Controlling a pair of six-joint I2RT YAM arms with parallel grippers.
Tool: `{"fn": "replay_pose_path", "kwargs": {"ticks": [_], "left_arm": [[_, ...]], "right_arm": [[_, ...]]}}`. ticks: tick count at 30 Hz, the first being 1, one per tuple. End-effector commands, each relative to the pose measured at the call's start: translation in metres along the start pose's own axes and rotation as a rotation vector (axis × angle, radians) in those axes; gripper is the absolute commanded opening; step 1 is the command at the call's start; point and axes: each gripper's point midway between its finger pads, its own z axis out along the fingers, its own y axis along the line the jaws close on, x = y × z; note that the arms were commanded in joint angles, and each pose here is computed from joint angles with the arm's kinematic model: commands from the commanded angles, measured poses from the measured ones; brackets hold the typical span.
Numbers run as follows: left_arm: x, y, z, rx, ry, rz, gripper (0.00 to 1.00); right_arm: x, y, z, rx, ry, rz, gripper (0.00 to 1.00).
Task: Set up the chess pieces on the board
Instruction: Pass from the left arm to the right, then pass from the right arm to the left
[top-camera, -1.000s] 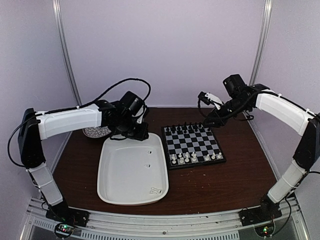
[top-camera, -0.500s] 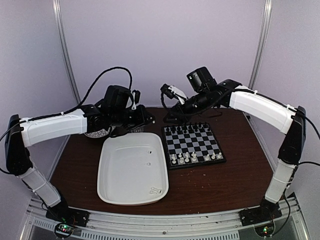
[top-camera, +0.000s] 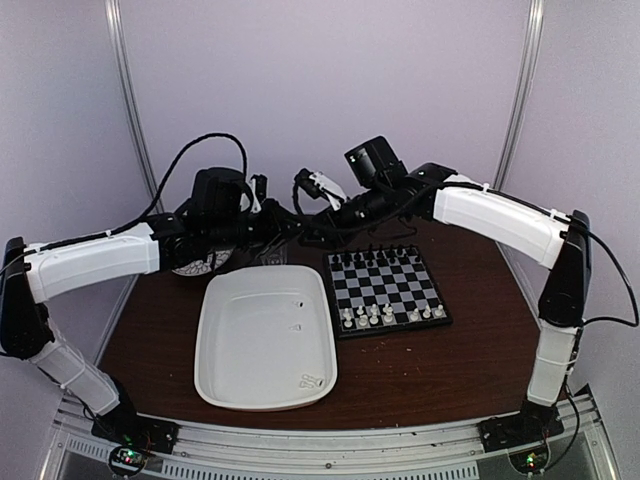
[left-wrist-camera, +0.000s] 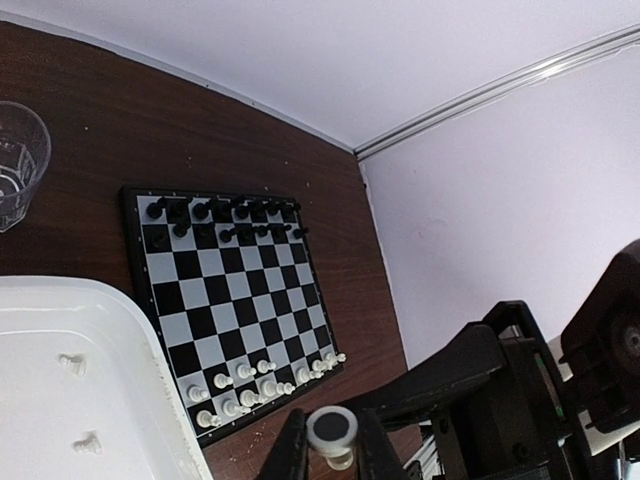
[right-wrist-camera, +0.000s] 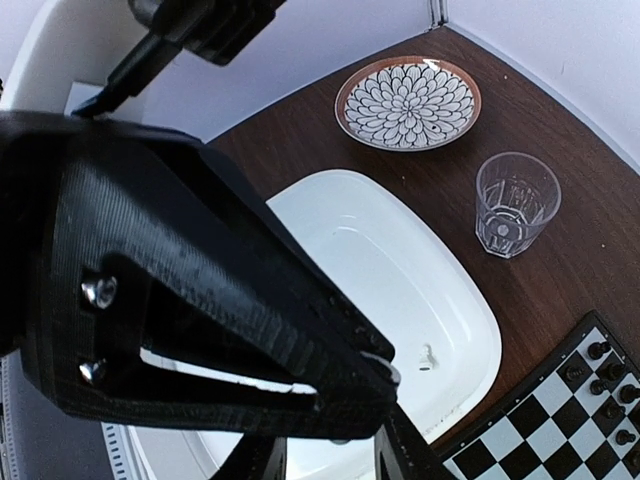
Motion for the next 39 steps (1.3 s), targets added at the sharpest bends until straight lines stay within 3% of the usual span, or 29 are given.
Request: {"fn": "replay_pose_path", "kwargs": {"ticks": [1,6,11,17,28,33,39], "left_arm": [[-0.005,-0.014,-0.006,0.066,-0.022,-0.019,0.07],[-0.003,-0.010,-0.008,0.061,-0.017,-0.025,0.07],[-0.001,-0.006,-0.008,0.056,-0.012,-0.032,0.07],[0.003,-0.002,-0.006,0.047,0.000,-0.042,0.08],[-0.013,0.006,-0.030,-0.035,-0.063,0.041,0.64],[-0.032,0.020,-0.056,-0.152,-0.136,0.180,0.68],[-0.040,0.046,-0.072,-0.297,-0.135,0.320,0.69]], "right_arm": [[-0.021,0.006,0.002,-0.001,-0.059,0.005,0.32],[-0.023,0.004,0.003,0.013,-0.062,0.015,0.26],[-0.021,-0.001,0.004,0.037,-0.060,0.022,0.10],[-0.021,-0.005,0.005,0.055,-0.059,0.030,0.00],[-0.003,-0.015,0.000,0.082,-0.019,0.015,0.00],[0.031,-0.027,-0.016,0.106,0.128,-0.074,0.00],[0.084,-0.051,-0.053,0.205,0.422,-0.324,0.00]]}}
